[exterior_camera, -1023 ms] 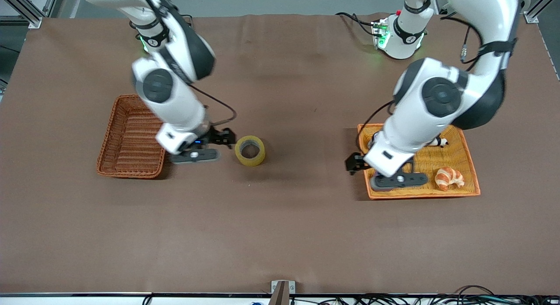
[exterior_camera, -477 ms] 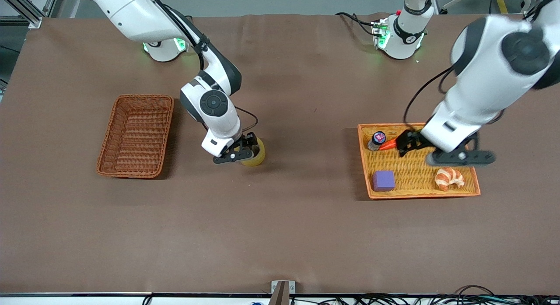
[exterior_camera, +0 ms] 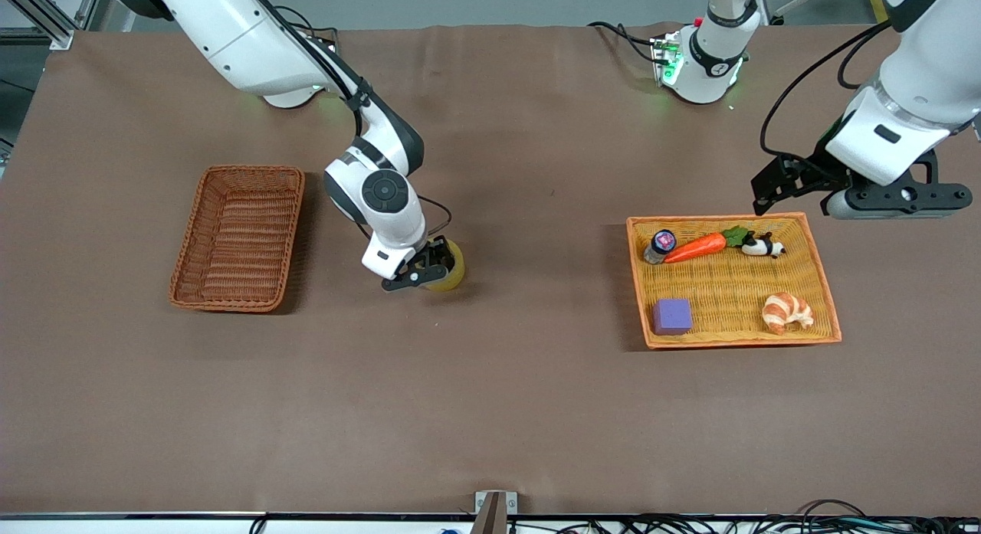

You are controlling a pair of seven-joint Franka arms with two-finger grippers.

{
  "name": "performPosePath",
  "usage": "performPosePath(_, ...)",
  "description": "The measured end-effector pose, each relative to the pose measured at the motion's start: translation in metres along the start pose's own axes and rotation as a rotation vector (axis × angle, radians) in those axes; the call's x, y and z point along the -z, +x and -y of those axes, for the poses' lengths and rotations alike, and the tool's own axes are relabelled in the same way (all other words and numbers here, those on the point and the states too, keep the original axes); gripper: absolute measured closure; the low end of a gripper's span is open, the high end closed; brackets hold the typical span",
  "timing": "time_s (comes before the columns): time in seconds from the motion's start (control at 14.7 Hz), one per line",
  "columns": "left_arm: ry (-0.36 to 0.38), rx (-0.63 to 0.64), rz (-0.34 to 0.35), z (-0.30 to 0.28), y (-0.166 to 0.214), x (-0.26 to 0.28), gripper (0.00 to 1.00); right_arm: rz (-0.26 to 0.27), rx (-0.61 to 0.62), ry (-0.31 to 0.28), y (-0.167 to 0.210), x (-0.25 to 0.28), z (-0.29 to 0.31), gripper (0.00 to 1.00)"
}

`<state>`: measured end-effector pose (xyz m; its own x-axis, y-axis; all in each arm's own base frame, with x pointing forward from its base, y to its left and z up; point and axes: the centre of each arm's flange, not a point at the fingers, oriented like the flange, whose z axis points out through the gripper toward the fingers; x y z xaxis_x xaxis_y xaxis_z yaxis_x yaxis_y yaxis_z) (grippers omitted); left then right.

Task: Move tape to another basket
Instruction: 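Grasp the tape with the right gripper while the left gripper withdraws, then carry the tape with the right gripper and lower it into the basket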

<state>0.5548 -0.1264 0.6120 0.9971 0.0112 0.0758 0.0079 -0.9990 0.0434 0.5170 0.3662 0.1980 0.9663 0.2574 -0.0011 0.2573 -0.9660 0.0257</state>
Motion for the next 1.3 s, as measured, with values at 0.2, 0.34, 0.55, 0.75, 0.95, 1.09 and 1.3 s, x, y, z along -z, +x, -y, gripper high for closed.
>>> performPosePath(0.2, 0.008, 0.003, 0.025, 0.011, -0.005, -0.007, 0.0, 0.012, 0.014, -0.003, -0.003, -0.014, 0.003, 0.22)
performPosePath(0.34, 0.01, 0.0, 0.034, 0.013, -0.006, -0.011, 0.0, 0.018, 0.01, -0.005, -0.005, -0.019, 0.004, 0.42)
performPosePath(0.55, 0.011, 0.002, 0.042, 0.015, -0.006, -0.014, 0.02, 0.011, -0.045, -0.006, -0.001, -0.016, 0.002, 0.75)
performPosePath(0.75, 0.012, 0.017, 0.044, 0.023, -0.005, -0.016, 0.02, 0.055, -0.081, -0.046, 0.002, -0.005, -0.003, 0.78)
performPosePath(0.95, 0.013, 0.022, 0.046, 0.028, -0.004, -0.017, 0.01, 0.075, -0.166, -0.09, 0.019, 0.061, -0.041, 0.78)
performPosePath(1.09, 0.014, 0.017, 0.049, 0.034, -0.003, -0.018, 0.0, 0.069, -0.2, -0.088, 0.025, 0.122, -0.091, 0.78)
performPosePath(1.3, 0.016, -0.029, 0.052, 0.037, -0.003, -0.021, 0.0, 0.086, -0.163, -0.091, 0.007, 0.179, -0.196, 0.78)
